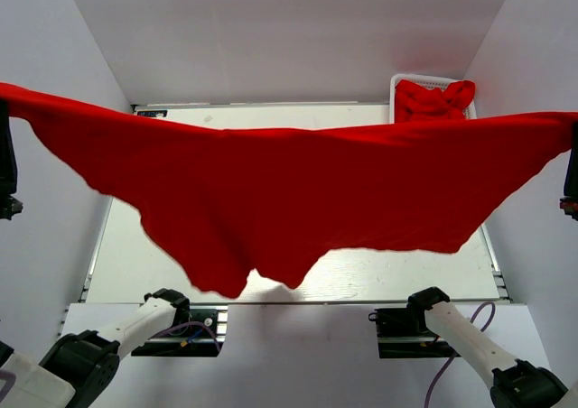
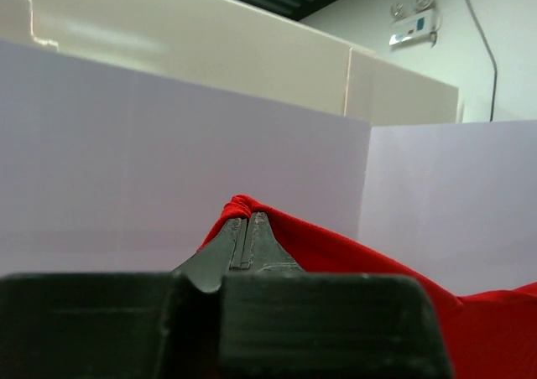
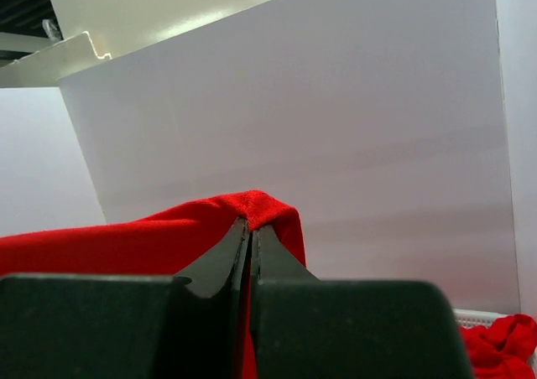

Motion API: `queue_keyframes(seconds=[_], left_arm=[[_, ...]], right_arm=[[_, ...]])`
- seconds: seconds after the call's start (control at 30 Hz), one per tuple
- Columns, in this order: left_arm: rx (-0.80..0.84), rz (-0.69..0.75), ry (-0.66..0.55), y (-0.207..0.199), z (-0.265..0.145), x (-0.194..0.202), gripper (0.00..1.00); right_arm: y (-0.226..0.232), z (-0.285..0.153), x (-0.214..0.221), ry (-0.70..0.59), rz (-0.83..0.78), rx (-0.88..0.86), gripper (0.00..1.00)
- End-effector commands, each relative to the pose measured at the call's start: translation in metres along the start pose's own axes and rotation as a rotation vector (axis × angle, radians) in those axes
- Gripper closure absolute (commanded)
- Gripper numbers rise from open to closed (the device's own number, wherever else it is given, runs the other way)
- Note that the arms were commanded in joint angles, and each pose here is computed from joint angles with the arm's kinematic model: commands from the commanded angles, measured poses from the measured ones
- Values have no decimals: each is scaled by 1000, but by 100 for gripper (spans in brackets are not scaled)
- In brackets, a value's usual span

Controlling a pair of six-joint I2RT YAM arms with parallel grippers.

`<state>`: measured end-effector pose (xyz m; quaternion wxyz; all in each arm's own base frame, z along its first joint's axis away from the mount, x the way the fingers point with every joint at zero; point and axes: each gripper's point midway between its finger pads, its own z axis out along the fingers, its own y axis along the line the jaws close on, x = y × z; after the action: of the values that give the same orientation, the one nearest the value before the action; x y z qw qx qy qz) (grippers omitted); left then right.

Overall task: Fold and stack the t-shirts
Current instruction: Flatten out the tshirt

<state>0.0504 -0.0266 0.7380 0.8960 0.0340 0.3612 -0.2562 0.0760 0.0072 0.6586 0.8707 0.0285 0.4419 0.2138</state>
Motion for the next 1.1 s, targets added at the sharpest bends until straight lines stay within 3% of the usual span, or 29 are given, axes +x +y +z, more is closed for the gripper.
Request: queue_keyframes(seconds=[0.0, 0.1, 0.2, 0.3, 0.33, 0.4, 0.43, 0.47, 0.5, 0.6, 0.63, 0.7, 0.73, 0.77, 0.8, 0.87, 0.9, 0.93, 1.03, 1.07], left_arm=[[7, 43, -21, 1, 17, 4, 100], [-4, 64, -11, 5, 25, 14, 100], [-38, 75, 53, 17, 47, 50, 100], [-135, 94, 178, 43, 69, 114, 100], [-167, 110, 247, 53, 73, 149, 100], [-288, 147, 312, 80, 78, 191, 100], [-347, 175, 409, 99, 75, 242, 100], [-376, 188, 420, 109, 78, 261, 100], [-451, 218, 483, 127, 69, 299, 100], [-573, 298, 617, 164, 62, 382, 100], [-586, 315, 672, 172, 56, 413, 100], [-605, 348, 781, 198, 47, 491, 100], [-610, 369, 812, 209, 44, 515, 100], [-620, 379, 852, 225, 38, 540, 100], [-637, 395, 911, 244, 29, 590, 100], [-634, 392, 981, 270, 19, 637, 100], [-625, 381, 957, 278, 32, 647, 100], [-618, 379, 1052, 292, 7, 697, 100], [-556, 353, 1047, 307, 18, 734, 100], [-542, 344, 1067, 312, 12, 761, 100]], right_arm=[[-3, -1, 0, -9, -9, 11, 100], [-10, 4, 8, 0, -18, 48, 100], [-23, 17, 33, 43, -30, 121, 100], [-44, 34, 80, 103, -30, 225, 100], [-58, 39, 127, 185, -52, 283, 100], [-79, 47, 183, 270, -63, 386, 100], [-89, 48, 223, 351, -94, 423, 100], [-96, 48, 244, 381, -83, 465, 100], [-107, 53, 300, 486, -110, 505, 100], [-119, 54, 382, 642, -128, 536, 100], [-129, 56, 430, 729, -148, 554, 100], [-134, 61, 458, 764, -152, 560, 100], [-150, 55, 503, 850, -180, 591, 100], [-150, 66, 509, 847, -165, 583, 100], [-155, 69, 522, 869, -158, 575, 100], [-170, 68, 580, 983, -174, 570, 100], [-168, 84, 602, 1010, -146, 522, 100], [-172, 88, 611, 1024, -145, 519, 100], [-181, 97, 668, 1111, -142, 477, 100], [-196, 79, 706, 1189, -164, 480, 100]])
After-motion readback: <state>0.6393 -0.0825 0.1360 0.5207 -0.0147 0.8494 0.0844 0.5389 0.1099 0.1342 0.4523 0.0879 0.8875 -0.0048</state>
